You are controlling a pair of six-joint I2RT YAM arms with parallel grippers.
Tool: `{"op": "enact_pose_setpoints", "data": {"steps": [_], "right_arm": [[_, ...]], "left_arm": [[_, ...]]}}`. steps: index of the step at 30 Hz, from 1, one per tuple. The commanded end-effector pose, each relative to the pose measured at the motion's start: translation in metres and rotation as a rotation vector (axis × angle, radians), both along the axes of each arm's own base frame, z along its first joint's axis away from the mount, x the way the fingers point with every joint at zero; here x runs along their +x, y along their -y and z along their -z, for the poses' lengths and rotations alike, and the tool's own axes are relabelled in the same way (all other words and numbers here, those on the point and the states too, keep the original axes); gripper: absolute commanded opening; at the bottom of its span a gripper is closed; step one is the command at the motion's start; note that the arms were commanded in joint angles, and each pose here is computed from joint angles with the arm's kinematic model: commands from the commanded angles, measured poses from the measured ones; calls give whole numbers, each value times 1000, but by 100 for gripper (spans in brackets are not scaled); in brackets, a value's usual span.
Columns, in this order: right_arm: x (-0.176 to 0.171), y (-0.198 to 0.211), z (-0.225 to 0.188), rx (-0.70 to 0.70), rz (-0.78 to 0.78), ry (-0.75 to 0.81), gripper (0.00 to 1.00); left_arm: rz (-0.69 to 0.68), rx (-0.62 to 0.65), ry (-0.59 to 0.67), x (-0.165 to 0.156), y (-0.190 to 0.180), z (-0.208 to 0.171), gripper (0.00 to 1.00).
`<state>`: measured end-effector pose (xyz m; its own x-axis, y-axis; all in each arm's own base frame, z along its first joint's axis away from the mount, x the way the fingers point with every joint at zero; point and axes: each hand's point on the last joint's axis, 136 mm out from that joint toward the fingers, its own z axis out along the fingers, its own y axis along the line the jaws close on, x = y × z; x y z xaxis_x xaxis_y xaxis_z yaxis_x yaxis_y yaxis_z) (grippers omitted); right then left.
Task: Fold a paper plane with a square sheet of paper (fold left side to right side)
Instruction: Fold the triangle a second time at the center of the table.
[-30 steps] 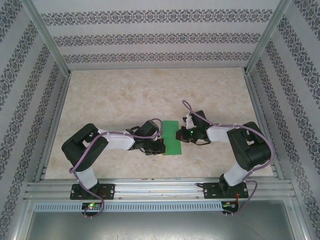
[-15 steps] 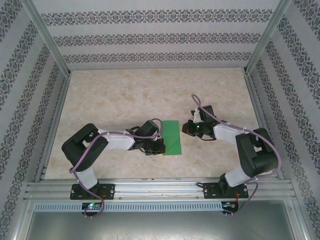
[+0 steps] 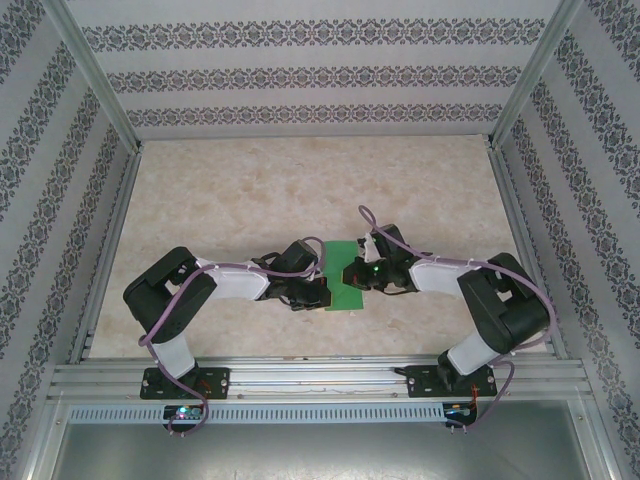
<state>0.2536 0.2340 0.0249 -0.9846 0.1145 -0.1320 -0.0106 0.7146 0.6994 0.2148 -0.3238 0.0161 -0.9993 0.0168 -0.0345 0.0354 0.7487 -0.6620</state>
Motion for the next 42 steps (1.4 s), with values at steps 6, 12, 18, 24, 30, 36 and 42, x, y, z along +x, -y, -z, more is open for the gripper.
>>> {"op": "enact_pose_setpoints", "data": {"steps": [6, 12, 18, 24, 30, 36, 42], "right_arm": [[-8, 21, 34, -101, 46, -106, 0], [-23, 21, 43, -91, 31, -163, 0], [-26, 20, 45, -83, 32, -177, 0], [-27, 20, 47, -87, 29, -178, 0], [-28, 20, 51, -92, 26, -183, 0], [-30, 22, 53, -103, 27, -188, 0], [-31, 23, 56, -118, 22, -194, 0]], "left_arm": [[14, 117, -86, -20, -17, 14, 0], [35, 54, -44, -8, 0, -14, 0], [57, 9, -22, 3, 17, -24, 0], [73, 30, -13, 13, 23, -15, 0], [69, 53, 14, 25, 25, -11, 0], [64, 71, 3, 25, 21, -2, 0], [59, 85, -45, 11, 11, 18, 0]]}}
